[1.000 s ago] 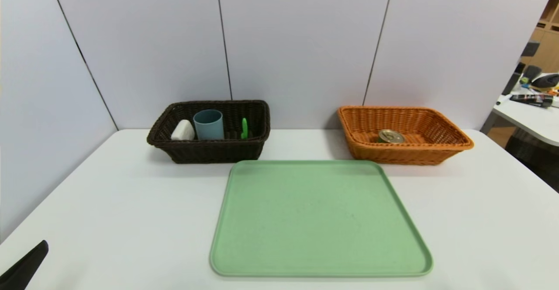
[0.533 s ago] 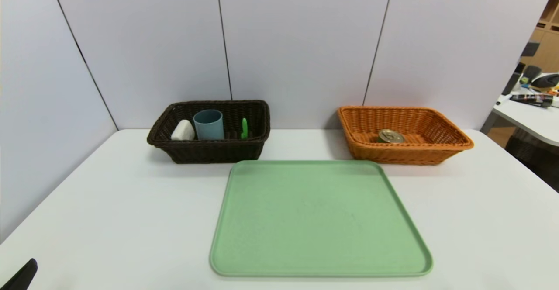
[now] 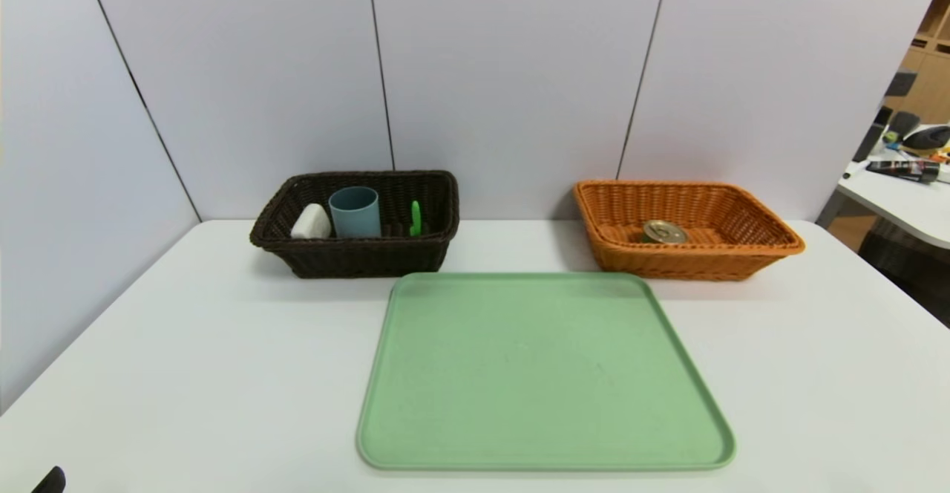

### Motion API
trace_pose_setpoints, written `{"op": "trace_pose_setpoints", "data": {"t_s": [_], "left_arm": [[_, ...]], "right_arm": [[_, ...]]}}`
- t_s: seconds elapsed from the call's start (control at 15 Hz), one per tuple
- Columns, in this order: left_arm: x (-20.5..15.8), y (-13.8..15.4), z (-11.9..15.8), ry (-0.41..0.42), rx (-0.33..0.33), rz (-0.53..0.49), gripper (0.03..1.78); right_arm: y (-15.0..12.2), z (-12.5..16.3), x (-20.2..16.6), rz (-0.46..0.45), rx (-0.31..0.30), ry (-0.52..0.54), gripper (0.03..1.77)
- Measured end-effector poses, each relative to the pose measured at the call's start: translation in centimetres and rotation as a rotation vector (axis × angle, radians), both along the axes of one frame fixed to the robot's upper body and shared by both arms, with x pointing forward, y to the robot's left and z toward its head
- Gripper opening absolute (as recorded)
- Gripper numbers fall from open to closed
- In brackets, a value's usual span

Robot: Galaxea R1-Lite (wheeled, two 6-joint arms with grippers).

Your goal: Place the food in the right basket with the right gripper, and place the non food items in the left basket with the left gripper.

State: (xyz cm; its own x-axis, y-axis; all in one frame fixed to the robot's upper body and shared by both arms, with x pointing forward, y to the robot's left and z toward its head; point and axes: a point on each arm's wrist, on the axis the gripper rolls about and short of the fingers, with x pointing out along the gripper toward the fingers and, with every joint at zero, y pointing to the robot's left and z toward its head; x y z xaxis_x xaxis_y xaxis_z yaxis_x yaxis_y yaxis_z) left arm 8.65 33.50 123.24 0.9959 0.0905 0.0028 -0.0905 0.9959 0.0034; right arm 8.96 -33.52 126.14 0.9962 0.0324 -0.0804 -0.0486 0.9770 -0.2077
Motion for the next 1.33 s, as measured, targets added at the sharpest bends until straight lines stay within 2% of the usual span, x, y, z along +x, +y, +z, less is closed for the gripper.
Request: {"op": "trace_pose_setpoints", "data": {"t_s": [0.33,1.13,1.33], "left_arm": [[-0.3,-0.1,-1.0,-0.008,0.002,-0.015,1.69],[-1.2,-0.1,-3.2,-0.056,0.019,-0.056,1.69],[-1.5,-0.2,-4.4,-0.011,0.054,-0.067,1.69]], "right_arm": [[0.0,-1.1,-0.5,-0.001,0.029,-0.005,1.70],[0.0,-3.4,-1.4,0.024,0.043,-0.046,1.70],[0.1,-4.1,-1.7,0.036,0.049,-0.055,1.70]]}}
